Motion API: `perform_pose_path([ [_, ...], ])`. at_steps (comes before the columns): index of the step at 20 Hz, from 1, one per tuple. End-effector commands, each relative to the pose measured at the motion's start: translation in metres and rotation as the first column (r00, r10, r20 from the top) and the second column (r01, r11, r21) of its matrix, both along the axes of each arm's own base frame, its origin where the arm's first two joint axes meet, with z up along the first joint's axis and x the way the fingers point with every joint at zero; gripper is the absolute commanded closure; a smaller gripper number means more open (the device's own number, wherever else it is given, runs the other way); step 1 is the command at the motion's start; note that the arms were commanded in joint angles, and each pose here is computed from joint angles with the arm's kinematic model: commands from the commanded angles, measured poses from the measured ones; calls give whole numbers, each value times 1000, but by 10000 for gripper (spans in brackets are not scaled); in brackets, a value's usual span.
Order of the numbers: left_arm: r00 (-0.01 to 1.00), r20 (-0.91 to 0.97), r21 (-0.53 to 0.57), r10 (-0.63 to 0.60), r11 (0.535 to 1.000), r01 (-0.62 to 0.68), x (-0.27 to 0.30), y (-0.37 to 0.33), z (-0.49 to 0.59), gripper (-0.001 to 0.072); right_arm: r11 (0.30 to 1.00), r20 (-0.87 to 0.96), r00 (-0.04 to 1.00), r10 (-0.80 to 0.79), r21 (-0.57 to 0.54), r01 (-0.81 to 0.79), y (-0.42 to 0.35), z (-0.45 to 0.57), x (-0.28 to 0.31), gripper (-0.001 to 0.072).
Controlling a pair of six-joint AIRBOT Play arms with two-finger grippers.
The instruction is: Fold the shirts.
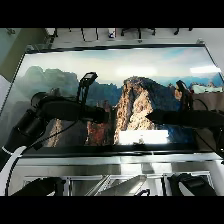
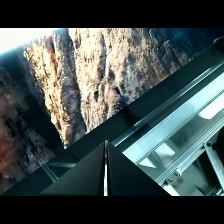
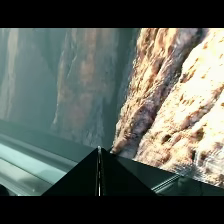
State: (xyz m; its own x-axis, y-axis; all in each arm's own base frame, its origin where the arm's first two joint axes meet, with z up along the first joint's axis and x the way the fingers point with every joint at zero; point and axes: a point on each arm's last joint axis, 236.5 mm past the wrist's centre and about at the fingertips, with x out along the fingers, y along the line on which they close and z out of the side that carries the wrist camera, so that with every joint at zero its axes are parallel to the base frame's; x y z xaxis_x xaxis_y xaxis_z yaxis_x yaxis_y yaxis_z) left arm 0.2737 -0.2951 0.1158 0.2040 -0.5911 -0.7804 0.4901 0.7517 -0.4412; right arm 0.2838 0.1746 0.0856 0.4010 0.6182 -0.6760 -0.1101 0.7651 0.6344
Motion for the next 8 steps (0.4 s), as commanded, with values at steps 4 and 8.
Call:
perform_pose_path([
  [4,1000,5,-6,24,1000,-24,-3,3,-15,696,1000,-4,1000,25,2,-25,11,-10,-6,683],
  [8,1000,2,-6,23,1000,-23,-3,2,-15,696,1000,-4,1000,25,2,-25,11,-10,-6,683],
])
